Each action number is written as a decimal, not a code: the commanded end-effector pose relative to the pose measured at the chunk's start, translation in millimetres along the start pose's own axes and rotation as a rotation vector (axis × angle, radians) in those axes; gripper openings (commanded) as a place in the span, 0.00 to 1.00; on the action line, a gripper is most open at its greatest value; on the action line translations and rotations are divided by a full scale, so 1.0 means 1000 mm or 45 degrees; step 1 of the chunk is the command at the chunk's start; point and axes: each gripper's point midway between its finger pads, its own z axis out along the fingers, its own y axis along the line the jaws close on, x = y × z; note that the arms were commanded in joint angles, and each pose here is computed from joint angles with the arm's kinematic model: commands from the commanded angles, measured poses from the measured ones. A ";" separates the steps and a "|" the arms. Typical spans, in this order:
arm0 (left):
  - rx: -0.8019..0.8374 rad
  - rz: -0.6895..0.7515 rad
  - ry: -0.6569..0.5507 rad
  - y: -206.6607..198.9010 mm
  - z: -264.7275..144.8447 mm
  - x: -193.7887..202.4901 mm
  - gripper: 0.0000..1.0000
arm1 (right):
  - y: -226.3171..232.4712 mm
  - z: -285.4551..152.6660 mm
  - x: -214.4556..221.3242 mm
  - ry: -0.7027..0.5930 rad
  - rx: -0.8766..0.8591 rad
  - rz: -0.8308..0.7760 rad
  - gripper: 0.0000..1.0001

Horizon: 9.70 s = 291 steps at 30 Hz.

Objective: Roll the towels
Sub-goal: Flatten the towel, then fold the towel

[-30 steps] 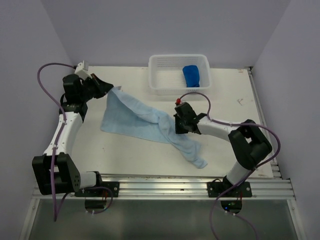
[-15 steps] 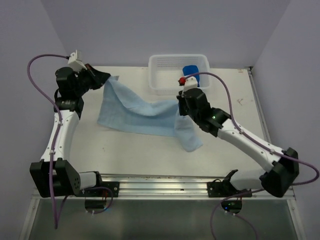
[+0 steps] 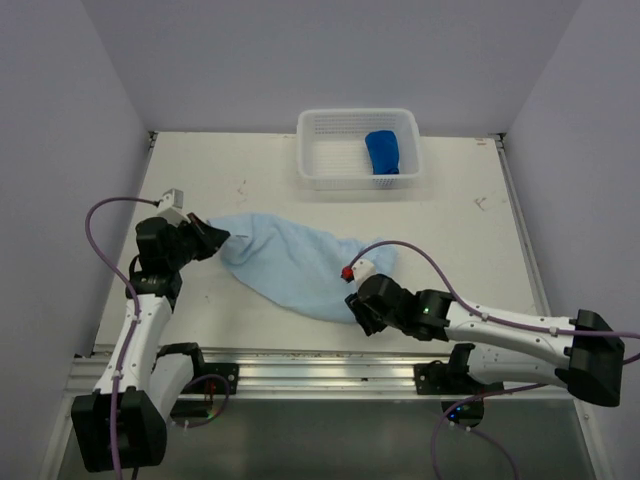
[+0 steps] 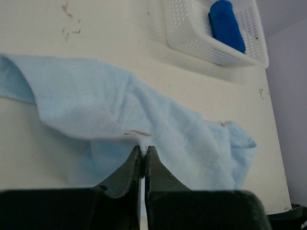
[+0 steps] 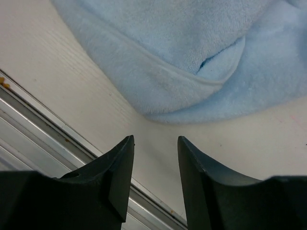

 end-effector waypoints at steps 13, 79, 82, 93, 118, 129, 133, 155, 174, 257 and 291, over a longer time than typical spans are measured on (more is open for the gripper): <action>-0.015 0.098 -0.044 -0.004 -0.010 -0.009 0.00 | -0.066 -0.027 -0.110 -0.264 0.350 0.529 0.38; -0.079 0.104 -0.059 0.005 -0.016 -0.014 0.00 | -0.182 -0.032 -0.015 -0.135 0.724 1.248 0.51; -0.070 0.103 -0.046 0.005 -0.014 -0.010 0.00 | -0.183 -0.038 -0.041 -0.193 0.675 1.242 0.51; -0.051 0.101 -0.040 0.005 -0.012 -0.008 0.00 | -0.179 0.020 -0.084 0.001 0.541 1.211 0.43; -0.002 0.081 0.012 0.008 -0.004 0.008 0.00 | -0.193 0.056 -0.036 0.245 0.721 1.121 0.36; 0.004 0.083 0.007 0.007 -0.004 0.006 0.00 | -0.198 0.026 -0.051 0.158 0.750 1.114 0.00; 0.004 0.087 0.003 0.004 -0.006 0.003 0.00 | -0.199 0.016 -0.056 0.128 0.753 1.118 0.00; 0.027 -0.183 -0.392 -0.049 -0.008 -0.166 0.00 | -0.313 -0.150 -0.181 -0.504 0.654 1.471 0.00; 0.117 -0.194 -0.693 -0.118 -0.123 -0.188 0.00 | -0.259 -0.298 -0.185 -0.918 0.692 1.451 0.00; -0.481 -0.350 -0.310 0.114 -0.043 0.025 0.00 | -0.273 -0.073 0.002 -0.300 0.840 1.583 0.00; -0.469 -0.333 -0.261 0.099 -0.055 0.027 0.00 | -0.248 -0.100 0.035 -0.316 0.916 1.534 0.00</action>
